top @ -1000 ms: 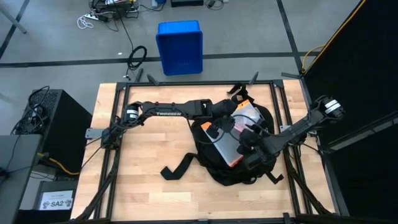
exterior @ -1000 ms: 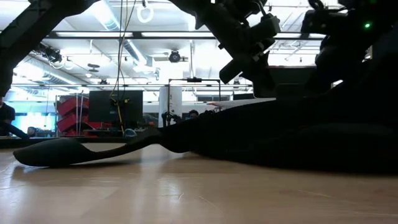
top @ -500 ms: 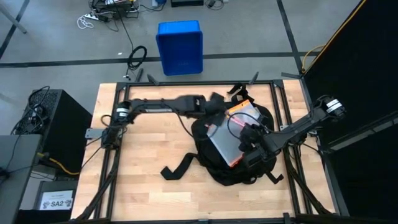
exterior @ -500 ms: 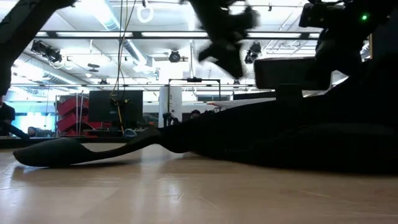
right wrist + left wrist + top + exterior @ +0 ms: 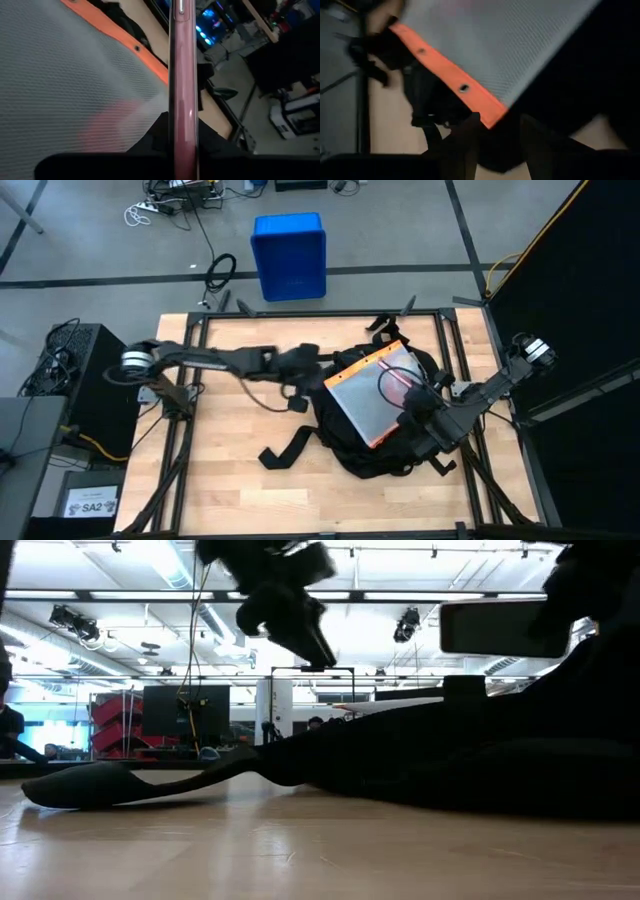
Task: Unpack backpack
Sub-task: Put the smartphone into the backpack
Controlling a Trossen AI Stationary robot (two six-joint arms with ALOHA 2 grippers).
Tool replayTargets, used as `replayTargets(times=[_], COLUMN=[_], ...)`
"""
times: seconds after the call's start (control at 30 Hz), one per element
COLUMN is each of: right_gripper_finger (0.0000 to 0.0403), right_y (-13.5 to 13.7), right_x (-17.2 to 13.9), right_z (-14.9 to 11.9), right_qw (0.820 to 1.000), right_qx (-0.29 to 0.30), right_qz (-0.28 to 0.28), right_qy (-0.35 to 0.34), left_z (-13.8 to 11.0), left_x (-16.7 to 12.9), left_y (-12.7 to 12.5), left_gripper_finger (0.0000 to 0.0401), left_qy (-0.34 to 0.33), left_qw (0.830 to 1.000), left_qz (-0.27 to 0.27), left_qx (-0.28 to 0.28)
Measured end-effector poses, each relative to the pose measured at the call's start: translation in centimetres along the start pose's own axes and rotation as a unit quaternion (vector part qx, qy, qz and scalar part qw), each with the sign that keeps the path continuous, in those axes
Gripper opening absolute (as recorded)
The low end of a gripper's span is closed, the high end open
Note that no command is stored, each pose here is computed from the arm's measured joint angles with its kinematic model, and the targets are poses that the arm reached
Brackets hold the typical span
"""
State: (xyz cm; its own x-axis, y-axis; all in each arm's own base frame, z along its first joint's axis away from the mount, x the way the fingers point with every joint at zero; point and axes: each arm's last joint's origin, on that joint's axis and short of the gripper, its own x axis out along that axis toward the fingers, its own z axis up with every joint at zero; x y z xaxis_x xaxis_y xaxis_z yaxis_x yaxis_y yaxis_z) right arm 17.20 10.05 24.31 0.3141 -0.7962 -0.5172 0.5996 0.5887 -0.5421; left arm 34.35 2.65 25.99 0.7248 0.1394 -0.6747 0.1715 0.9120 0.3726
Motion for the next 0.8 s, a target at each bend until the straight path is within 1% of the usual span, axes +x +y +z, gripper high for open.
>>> replayTargets(times=[0.07,0.1,0.13,0.17,0.23,0.37,0.5,0.6,0.7,0.8], right_gripper_finger=[0.0004,0.0004,0.0004,0.0004,0.0004,0.0004,0.0004,0.0004,0.0004,0.0004], right_y=[-0.1,-0.2,-0.2,-0.1,-0.2,-0.2,-0.3,-0.2,-0.1,0.0], right_x=[-0.3,-0.4,-0.4,-0.4,-0.4,-0.3,-0.1,0.0,0.0,0.0], right_z=[-0.2,-0.2,-0.2,-0.2,-0.2,-0.1,0.0,0.1,0.1,0.2], right_qw=[1.0,1.0,1.0,1.0,1.0,1.0,0.999,0.999,0.999,0.999], right_qx=[0.007,0.011,0.014,0.015,0.016,0.026,0.033,0.04,0.044,0.049], right_qz=[0.009,0.01,0.01,0.011,0.01,0.007,0.002,0.004,0.008,0.012], right_qy=[-0.003,-0.005,-0.006,-0.005,-0.005,-0.005,-0.007,-0.005,-0.004,-0.004], left_z=[-1.0,-1.3,-1.7,-2.0,-2.4,-2.0,-0.9,-0.3,0.0,0.7], left_x=[0.1,0.4,0.6,0.9,1.7,3.4,5.1,6.5,7.8,8.9], left_y=[-1.2,-2.2,-3.3,-4.4,-6.2,-8.6,-10.0,-10.6,-11.2,-11.1], left_gripper_finger=[0.0099,0.0097,0.0095,0.0095,0.0096,0.0101,0.0115,0.0139,0.0171,0.0206], left_qy=[-0.089,-0.13,-0.16,-0.173,-0.174,-0.167,-0.166,-0.157,-0.144,-0.138], left_qw=[0.996,0.991,0.986,0.983,0.981,0.98,0.978,0.979,0.979,0.981], left_qz=[-0.006,-0.021,-0.036,-0.05,-0.067,-0.076,-0.096,-0.1,-0.109,-0.1], left_qx=[-0.007,0.0,0.012,0.026,0.056,0.072,0.085,0.089,0.092,0.09])
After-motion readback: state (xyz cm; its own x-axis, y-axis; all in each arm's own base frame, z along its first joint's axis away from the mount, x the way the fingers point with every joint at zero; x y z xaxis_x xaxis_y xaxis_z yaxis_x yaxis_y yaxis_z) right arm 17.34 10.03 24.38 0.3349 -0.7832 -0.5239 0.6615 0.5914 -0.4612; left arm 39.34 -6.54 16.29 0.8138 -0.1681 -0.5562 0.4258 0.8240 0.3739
